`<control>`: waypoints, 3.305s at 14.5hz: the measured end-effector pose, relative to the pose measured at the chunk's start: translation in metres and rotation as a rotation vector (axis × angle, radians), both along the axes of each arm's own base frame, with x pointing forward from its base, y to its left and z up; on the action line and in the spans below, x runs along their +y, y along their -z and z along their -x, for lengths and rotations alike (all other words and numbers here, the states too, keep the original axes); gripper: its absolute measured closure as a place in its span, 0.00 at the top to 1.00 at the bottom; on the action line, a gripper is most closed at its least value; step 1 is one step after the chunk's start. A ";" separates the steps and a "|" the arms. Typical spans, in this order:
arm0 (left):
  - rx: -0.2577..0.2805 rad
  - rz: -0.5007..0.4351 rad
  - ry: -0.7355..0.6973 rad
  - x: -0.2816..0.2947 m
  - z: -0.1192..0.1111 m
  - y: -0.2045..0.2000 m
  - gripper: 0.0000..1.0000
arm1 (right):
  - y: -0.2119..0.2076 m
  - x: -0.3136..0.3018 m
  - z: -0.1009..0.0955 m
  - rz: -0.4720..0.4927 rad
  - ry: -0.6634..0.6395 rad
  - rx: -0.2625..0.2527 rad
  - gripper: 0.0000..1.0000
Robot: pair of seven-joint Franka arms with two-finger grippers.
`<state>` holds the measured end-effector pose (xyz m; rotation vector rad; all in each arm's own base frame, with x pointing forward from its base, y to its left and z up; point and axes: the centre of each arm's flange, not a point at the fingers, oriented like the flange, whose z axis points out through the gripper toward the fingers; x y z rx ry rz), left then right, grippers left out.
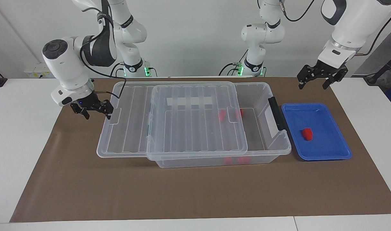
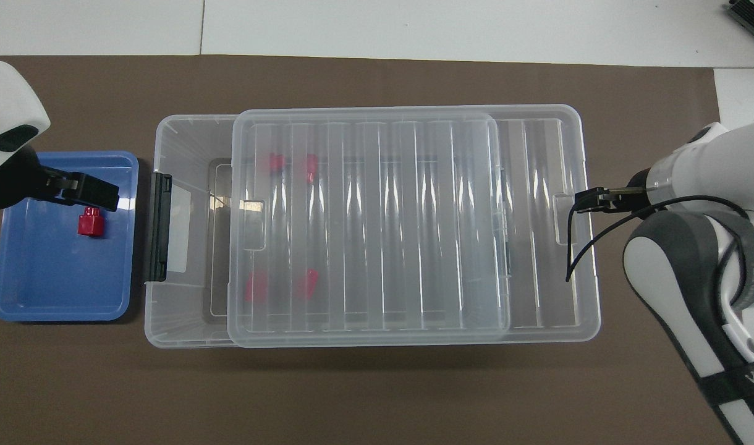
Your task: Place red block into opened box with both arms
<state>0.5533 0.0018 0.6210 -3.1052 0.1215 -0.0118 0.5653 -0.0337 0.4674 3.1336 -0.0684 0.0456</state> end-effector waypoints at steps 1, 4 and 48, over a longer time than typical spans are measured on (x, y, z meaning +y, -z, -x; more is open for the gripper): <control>-0.033 -0.006 0.000 0.015 -0.001 0.005 1.00 | 0.000 -0.003 0.000 0.000 0.004 0.000 0.97; -0.148 -0.019 0.008 0.059 0.002 0.038 1.00 | 0.000 -0.010 0.001 0.001 -0.002 0.000 0.97; -0.061 -0.014 -0.090 0.099 -0.030 0.287 0.34 | -0.165 0.048 0.008 0.000 0.078 -0.010 1.00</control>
